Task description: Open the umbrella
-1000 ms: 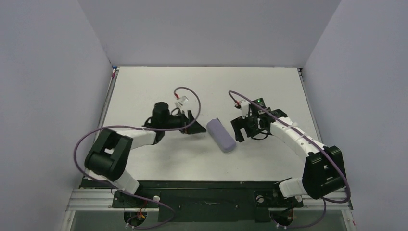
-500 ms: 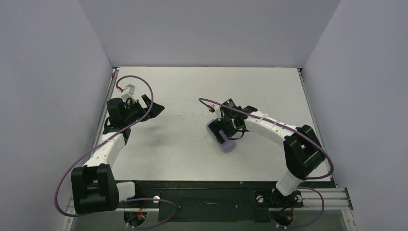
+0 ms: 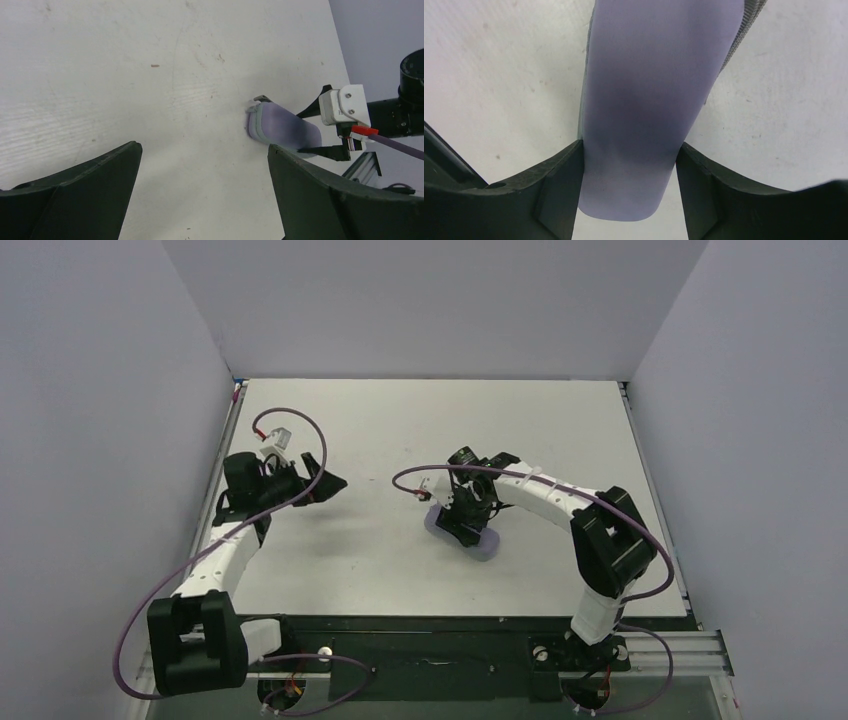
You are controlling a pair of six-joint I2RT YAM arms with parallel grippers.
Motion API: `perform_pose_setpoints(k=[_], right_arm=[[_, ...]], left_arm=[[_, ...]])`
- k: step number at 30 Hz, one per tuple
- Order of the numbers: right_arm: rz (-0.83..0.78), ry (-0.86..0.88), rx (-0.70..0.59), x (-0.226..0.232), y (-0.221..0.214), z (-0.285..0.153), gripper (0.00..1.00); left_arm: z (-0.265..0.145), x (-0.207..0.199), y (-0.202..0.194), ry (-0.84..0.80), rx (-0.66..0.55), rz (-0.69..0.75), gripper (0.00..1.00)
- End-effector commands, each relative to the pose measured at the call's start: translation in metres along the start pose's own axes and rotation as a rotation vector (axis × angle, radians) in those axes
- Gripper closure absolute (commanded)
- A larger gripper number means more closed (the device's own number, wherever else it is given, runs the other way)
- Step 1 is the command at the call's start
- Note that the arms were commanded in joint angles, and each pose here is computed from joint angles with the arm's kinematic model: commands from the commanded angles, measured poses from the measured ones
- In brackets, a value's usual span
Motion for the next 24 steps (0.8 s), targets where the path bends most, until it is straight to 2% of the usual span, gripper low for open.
perform_pose_setpoints(k=[1, 2, 3, 5, 6, 8, 11, 12, 13, 14, 15, 18, 20, 24], right_arm=[[-0.387, 0.155, 0.109, 0.002, -0.004, -0.007, 0.49], [-0.476, 0.171, 0.117, 0.000, -0.004, -0.007, 0.49], [-0.573, 0.200, 0.140, 0.001, -0.005, -0.007, 0.49], [-0.709, 0.221, 0.179, 0.002, -0.009, -0.007, 0.49], [-0.753, 0.228, 0.195, 0.004, -0.011, -0.008, 0.49], [-0.887, 0.248, 0.227, 0.006, -0.018, -0.007, 0.49], [-1.087, 0.295, 0.293, 0.009, -0.030, -0.005, 0.49], [-1.118, 0.316, 0.316, 0.010, -0.037, -0.003, 0.49], [-1.187, 0.317, 0.330, 0.009, -0.037, -0.004, 0.49], [-1.215, 0.332, 0.345, 0.009, -0.041, -0.002, 0.49], [-1.272, 0.333, 0.358, 0.007, -0.042, -0.002, 0.49], [-1.367, 0.340, 0.372, 0.006, -0.045, -0.001, 0.48], [-1.398, 0.323, 0.352, 0.005, -0.040, -0.002, 0.48], [-1.291, 0.308, 0.324, 0.000, -0.028, -0.004, 0.49]], left_arm=[[0.002, -0.012, -0.030, -0.146, 0.064, -0.011, 0.01], [0.002, -0.016, -0.033, -0.192, 0.054, 0.025, 0.01], [0.000, -0.018, -0.048, -0.224, 0.071, 0.039, 0.04], [-0.004, -0.026, -0.060, -0.298, 0.031, 0.118, 0.07], [-0.007, -0.034, -0.054, -0.344, -0.028, 0.183, 0.07], [-0.008, -0.045, -0.060, -0.417, -0.055, 0.308, 0.09], [-0.008, -0.058, -0.080, -0.497, 0.007, 0.472, 0.13], [-0.010, -0.066, -0.084, -0.545, -0.005, 0.573, 0.14], [-0.012, -0.068, -0.091, -0.552, 0.013, 0.585, 0.15], [-0.014, -0.076, -0.094, -0.586, -0.010, 0.686, 0.16], [-0.015, -0.077, -0.100, -0.598, 0.002, 0.718, 0.16], [-0.017, -0.093, -0.114, -0.675, -0.015, 0.943, 0.18], [-0.018, -0.100, -0.126, -0.735, 0.010, 1.047, 0.25], [-0.017, -0.112, -0.149, -0.772, 0.055, 1.170, 0.40]])
Point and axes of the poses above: each gripper's point midway between its finger pads, its own z axis out along the fingers, its own x axis along the line the jaws close on, y = z × x, the point moved 7 cm from there along -z, back along the fingers, and after that the axes turned 3 degrees about z, right-handed, at the moved point
